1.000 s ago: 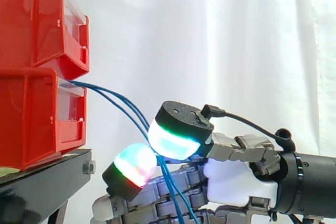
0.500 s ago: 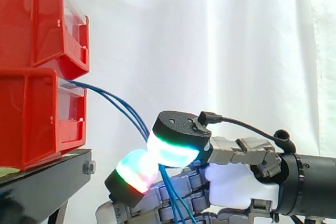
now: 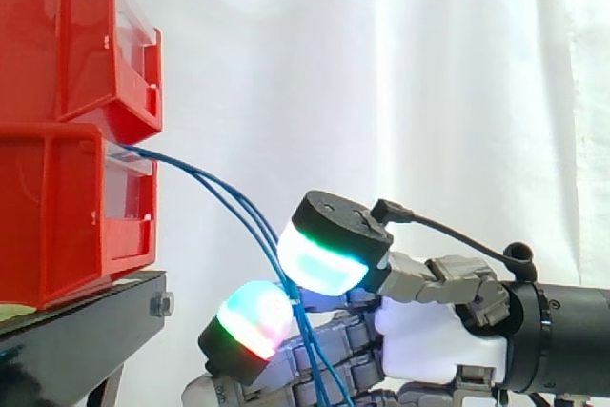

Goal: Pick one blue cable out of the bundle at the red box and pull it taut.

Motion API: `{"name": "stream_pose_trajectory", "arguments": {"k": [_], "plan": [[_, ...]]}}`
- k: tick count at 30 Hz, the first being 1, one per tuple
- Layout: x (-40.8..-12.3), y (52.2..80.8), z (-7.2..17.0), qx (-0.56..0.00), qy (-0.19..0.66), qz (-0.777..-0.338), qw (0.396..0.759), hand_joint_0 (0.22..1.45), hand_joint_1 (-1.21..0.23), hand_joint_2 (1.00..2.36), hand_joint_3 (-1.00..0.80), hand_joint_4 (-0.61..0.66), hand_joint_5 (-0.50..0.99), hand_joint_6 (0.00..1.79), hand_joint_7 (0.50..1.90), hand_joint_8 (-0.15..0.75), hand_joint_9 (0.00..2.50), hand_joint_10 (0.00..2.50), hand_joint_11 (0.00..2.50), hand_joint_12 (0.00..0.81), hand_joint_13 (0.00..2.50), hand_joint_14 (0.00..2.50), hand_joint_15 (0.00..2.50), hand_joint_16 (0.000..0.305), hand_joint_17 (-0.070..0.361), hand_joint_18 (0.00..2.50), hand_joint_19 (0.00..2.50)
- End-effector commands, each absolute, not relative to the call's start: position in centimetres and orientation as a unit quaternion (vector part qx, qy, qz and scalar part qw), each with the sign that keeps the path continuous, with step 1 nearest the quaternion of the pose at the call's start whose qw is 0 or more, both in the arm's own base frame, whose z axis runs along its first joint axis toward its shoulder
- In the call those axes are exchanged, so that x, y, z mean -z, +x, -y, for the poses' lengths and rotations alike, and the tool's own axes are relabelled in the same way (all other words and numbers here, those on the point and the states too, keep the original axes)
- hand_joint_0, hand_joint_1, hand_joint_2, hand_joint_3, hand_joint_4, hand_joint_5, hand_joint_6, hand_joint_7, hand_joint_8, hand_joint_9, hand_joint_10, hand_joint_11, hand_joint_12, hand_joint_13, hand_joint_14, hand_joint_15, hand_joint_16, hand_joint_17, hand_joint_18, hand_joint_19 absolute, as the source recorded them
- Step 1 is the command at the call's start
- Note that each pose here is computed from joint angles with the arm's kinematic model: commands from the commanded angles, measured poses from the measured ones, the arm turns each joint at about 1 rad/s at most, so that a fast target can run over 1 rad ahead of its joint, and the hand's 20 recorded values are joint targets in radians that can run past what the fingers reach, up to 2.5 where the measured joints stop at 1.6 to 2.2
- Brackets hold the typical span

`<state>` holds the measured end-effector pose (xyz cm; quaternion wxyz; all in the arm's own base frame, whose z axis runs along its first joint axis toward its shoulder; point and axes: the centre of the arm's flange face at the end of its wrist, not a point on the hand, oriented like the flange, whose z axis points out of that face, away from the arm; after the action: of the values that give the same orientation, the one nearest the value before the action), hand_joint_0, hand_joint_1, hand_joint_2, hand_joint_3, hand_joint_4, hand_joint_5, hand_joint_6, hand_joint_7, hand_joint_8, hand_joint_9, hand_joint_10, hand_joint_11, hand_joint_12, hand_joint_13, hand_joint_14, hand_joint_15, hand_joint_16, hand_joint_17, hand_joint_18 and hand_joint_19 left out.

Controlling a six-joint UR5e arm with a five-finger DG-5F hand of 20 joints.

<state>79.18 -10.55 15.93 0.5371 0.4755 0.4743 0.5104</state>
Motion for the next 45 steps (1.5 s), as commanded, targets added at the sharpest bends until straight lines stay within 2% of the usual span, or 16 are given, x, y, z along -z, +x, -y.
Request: {"name": "stream_pose_trajectory", "arguments": {"k": [1, 6, 12, 19, 21, 26, 45], "plan": [[-16.0, 79.2, 10.6, -0.509, 0.475, -0.475, 0.538, 0.53, -0.61, 1.0, -0.44, 0.22, -0.18, 0.85, 0.89, 0.365, 0.56, 0.01, 0.31, 0.385, 0.28, 0.01, 0.16, 0.058, 0.13, 0.29, 0.24], [-15.8, 79.0, 11.3, -0.503, 0.478, -0.478, 0.539, 0.59, -0.66, 1.01, -0.31, 0.22, -0.18, 0.86, 0.96, 0.357, 0.57, 0.01, 0.31, 0.374, 0.29, 0.01, 0.16, 0.055, 0.124, 0.29, 0.24], [-15.8, 79.0, 11.3, -0.503, 0.478, -0.478, 0.539, 0.6, -0.7, 1.02, -0.17, 0.23, -0.18, 0.89, 0.95, 0.364, 0.57, 0.01, 0.33, 0.381, 0.31, 0.0, 0.16, 0.056, 0.127, 0.31, 0.23], [-15.8, 78.9, 11.6, -0.5, 0.48, -0.477, 0.541, 0.6, -0.7, 1.01, -0.19, 0.24, -0.18, 0.9, 0.93, 0.366, 0.57, 0.01, 0.33, 0.384, 0.31, 0.01, 0.16, 0.057, 0.128, 0.32, 0.23], [-15.8, 78.9, 11.8, -0.498, 0.479, -0.478, 0.543, 0.57, -0.68, 1.01, -0.3, 0.24, -0.19, 0.89, 0.91, 0.357, 0.56, 0.01, 0.33, 0.376, 0.3, 0.01, 0.17, 0.055, 0.124, 0.3, 0.25], [-15.8, 78.9, 12.1, -0.487, 0.475, -0.482, 0.553, 0.53, -0.67, 1.01, -0.41, 0.24, -0.19, 0.88, 0.91, 0.363, 0.56, 0.01, 0.33, 0.385, 0.3, 0.01, 0.17, 0.057, 0.129, 0.31, 0.24], [-16.7, 78.8, 12.7, -0.475, 0.469, -0.484, 0.566, 0.52, -0.66, 1.0, -0.43, 0.23, -0.19, 0.86, 0.9, 0.369, 0.55, 0.01, 0.33, 0.39, 0.31, 0.01, 0.18, 0.058, 0.131, 0.31, 0.25]]}}
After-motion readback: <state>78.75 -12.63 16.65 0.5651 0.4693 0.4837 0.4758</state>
